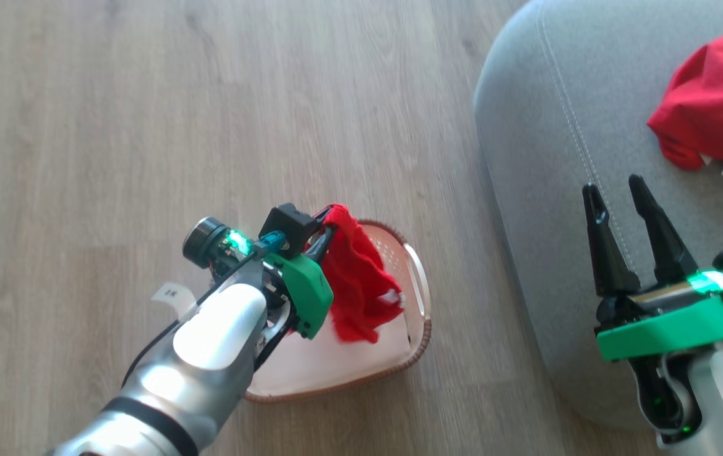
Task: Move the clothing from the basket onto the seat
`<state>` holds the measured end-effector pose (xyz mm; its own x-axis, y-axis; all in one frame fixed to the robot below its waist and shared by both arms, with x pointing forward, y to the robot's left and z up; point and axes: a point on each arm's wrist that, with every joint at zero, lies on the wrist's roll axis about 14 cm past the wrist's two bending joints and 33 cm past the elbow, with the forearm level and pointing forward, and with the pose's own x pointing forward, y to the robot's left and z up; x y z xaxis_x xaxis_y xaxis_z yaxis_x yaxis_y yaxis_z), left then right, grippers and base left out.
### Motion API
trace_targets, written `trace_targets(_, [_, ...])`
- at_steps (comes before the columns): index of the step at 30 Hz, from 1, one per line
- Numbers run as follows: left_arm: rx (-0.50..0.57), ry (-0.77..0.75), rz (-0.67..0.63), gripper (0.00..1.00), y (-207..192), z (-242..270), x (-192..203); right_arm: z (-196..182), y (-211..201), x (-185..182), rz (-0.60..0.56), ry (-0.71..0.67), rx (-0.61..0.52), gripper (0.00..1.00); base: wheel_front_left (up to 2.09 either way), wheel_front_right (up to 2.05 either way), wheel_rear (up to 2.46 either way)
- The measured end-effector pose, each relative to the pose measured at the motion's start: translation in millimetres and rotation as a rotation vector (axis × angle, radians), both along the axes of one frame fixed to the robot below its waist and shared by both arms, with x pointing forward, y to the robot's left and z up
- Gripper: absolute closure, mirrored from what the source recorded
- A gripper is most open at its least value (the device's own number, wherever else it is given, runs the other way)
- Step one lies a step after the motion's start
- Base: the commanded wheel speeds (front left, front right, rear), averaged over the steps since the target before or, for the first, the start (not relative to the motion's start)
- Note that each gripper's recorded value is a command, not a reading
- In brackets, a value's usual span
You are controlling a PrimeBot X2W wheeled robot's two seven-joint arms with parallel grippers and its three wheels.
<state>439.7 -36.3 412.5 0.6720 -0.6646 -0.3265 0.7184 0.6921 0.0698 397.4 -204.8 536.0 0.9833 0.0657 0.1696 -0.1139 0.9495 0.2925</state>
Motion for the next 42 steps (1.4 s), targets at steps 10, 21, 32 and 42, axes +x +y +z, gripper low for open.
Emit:
trace_targets(10, [-0.213, -0.11, 0.038, 1.0, -1.8, 83.2, -18.0, 5.3, 17.7, -28.7, 0.061, -0.009, 0.005, 0.0, 0.0, 0.0, 0.0])
trace_targets(21, [-0.29, -0.262, -0.005, 1.0, -12.1, 167.8, -21.9, 8.7, 31.0, -39.9, 0.102, -0.019, 0.011, 0.0, 0.0, 0.0, 0.0])
trace_targets(32, [-0.383, -0.366, -0.009, 1.0, -16.8, 235.1, -15.7, 0.9, 49.7, -45.7, 0.158, 0.006, 0.025, 0.0, 0.0, 0.0, 0.0])
trace_targets(42, [-0.38, -0.372, -0.02, 1.0, -22.0, 239.7, -11.5, -6.4, 74.9, -54.2, 0.258, 0.032, 0.002, 0.0, 0.0, 0.0, 0.0])
